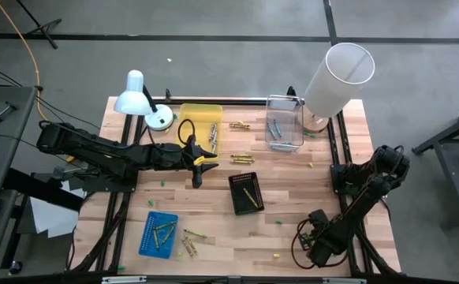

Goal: Sort crayons
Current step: Put the blue crayon into the transparent bin

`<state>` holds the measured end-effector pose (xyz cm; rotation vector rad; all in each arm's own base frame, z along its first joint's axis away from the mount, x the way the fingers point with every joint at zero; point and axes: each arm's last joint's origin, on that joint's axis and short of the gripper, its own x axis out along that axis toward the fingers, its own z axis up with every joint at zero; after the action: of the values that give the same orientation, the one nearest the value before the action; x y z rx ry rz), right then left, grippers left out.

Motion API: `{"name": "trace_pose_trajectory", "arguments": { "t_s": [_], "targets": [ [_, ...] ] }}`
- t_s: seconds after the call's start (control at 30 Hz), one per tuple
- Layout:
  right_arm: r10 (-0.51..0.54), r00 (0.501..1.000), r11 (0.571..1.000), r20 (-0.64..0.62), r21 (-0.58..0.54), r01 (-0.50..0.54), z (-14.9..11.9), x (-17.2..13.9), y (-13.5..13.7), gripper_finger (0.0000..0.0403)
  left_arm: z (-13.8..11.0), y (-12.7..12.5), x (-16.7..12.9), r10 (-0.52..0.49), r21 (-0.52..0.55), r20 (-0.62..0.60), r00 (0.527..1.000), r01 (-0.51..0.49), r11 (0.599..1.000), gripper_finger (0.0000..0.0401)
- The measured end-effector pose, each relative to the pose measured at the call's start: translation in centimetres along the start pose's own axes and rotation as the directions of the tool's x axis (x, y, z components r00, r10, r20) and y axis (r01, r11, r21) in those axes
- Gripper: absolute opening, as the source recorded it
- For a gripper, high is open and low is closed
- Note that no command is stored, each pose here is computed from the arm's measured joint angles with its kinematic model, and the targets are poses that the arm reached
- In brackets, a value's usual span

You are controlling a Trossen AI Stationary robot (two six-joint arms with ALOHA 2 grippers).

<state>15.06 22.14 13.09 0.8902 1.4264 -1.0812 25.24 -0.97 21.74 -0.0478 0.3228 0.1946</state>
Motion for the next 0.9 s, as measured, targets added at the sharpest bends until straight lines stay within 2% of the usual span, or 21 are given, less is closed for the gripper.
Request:
{"name": "trace_pose_trajectory", "arguments": {
  "t_s": [0.17, 0.23, 0.33, 0.43, 0.53, 0.6, 0.77, 0.83, 0.9],
  "targets": [
    [-0.005, 1.000, 0.999, 0.003, -0.040, 0.005, 0.1, -0.1, -0.1, 0.0006, 0.1, 0.0, 0.0, 0.003, -0.003, 0.014, 1.000, -0.003, 1.000, 0.0145],
    [-0.004, 1.000, 0.998, 0.003, -0.067, 0.004, 0.2, -0.4, -0.2, 0.0004, 0.4, 0.1, -0.1, 0.033, -0.018, 0.037, 0.999, -0.033, 0.999, 0.0145],
    [-0.047, 0.996, 0.996, 0.081, -0.074, 0.053, 1.2, -1.1, -1.4, 0.0003, 0.8, 0.2, -0.4, 0.065, -0.053, 0.066, 0.996, -0.061, 0.997, 0.0145],
    [0.014, 0.995, 0.997, 0.097, -0.071, -0.007, 1.8, -3.3, -2.3, 0.0002, 1.3, 0.3, -0.9, 0.066, -0.060, 0.089, 0.994, -0.061, 0.996, 0.0145],
    [0.061, 0.976, 0.997, 0.207, -0.062, -0.049, 3.1, -5.1, -3.8, 0.0001, 1.8, 0.4, -1.6, 0.064, -0.067, 0.115, 0.991, -0.056, 0.996, 0.0145],
    [0.154, 0.949, 0.988, 0.275, -0.058, -0.143, 3.9, -6.6, -4.5, 0.0001, 2.2, 0.5, -1.9, 0.061, -0.071, 0.140, 0.988, -0.052, 0.996, 0.0145],
    [0.315, 0.826, 0.947, 0.468, -0.097, -0.306, 6.0, -8.6, -5.5, 0.0000, 2.6, 0.2, -2.9, 0.040, -0.056, 0.153, 0.987, -0.032, 0.998, 0.0145],
    [0.343, 0.780, 0.937, 0.523, -0.130, -0.324, 6.6, -8.8, -5.1, 0.0000, 2.7, -0.1, -3.2, 0.025, -0.043, 0.167, 0.986, -0.018, 0.999, 0.0145],
    [0.358, 0.755, 0.932, 0.549, -0.163, -0.324, 7.1, -8.9, -4.4, 0.0000, 2.8, -0.5, -3.4, 0.006, -0.027, 0.177, 0.984, -0.002, 1.000, 0.0145]
  ]
}}
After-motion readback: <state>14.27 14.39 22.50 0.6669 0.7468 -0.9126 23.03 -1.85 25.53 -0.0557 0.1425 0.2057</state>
